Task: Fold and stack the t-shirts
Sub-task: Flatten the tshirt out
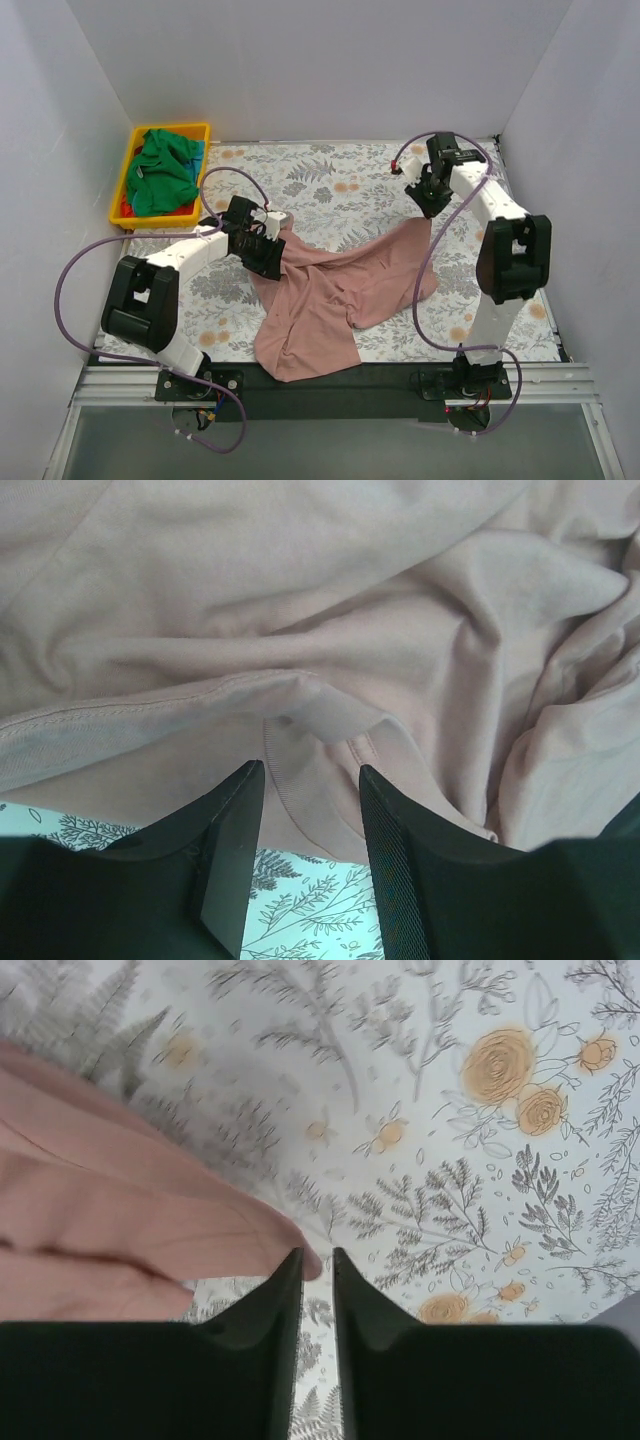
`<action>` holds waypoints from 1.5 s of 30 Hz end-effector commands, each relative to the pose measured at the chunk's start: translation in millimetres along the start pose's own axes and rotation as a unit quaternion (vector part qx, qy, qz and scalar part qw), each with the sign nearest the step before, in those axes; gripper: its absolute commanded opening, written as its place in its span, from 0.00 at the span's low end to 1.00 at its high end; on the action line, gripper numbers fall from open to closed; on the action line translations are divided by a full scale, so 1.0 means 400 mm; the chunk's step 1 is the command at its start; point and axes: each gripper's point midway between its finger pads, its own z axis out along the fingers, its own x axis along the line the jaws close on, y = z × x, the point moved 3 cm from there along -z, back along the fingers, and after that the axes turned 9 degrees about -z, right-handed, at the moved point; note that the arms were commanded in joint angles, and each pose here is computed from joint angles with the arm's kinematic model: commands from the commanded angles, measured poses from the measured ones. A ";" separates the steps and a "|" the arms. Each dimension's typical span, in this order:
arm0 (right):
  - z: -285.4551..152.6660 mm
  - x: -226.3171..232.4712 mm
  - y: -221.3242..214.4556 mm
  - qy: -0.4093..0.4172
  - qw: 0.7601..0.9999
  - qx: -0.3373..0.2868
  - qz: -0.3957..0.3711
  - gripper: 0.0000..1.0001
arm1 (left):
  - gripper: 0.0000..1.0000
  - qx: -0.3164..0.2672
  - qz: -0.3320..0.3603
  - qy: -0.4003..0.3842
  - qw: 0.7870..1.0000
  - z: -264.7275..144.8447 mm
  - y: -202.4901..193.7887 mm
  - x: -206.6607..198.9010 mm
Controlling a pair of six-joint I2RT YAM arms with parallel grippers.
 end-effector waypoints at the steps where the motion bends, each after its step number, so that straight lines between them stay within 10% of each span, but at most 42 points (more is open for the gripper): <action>1: 0.048 -0.098 -0.003 -0.031 0.997 0.031 0.062 0.27 | 0.42 -0.015 0.008 0.023 1.000 0.000 0.033 0.013; 2: 0.052 -0.112 -0.006 -0.033 0.996 0.032 0.075 0.41 | 0.42 -0.014 0.006 0.024 1.000 0.001 0.032 0.015; 3: 0.029 -0.140 -0.014 -0.045 0.994 0.023 0.094 0.87 | 0.42 -0.012 0.004 0.027 1.000 0.000 0.030 0.016; 4: 0.018 -0.139 -0.018 -0.041 0.993 0.017 0.106 0.90 | 0.42 -0.013 0.004 0.025 1.000 -0.002 0.030 0.014; 12: -0.025 0.101 -0.061 0.109 0.983 -0.032 0.144 0.52 | 0.44 0.007 -0.001 0.024 1.000 0.006 0.006 0.017; 30: 0.077 0.358 -0.234 0.229 0.959 0.068 0.154 0.33 | 0.44 0.116 0.012 0.045 0.992 -0.002 -0.134 0.049; 38: -0.026 0.089 -0.103 0.120 0.957 -0.076 0.252 0.40 | 0.53 -0.019 0.000 -0.023 1.000 -0.128 0.073 0.000; 45: 0.044 -0.024 -0.089 0.083 0.942 -0.072 0.318 0.33 | 0.57 -0.099 -0.051 -0.010 0.994 -0.179 0.241 0.078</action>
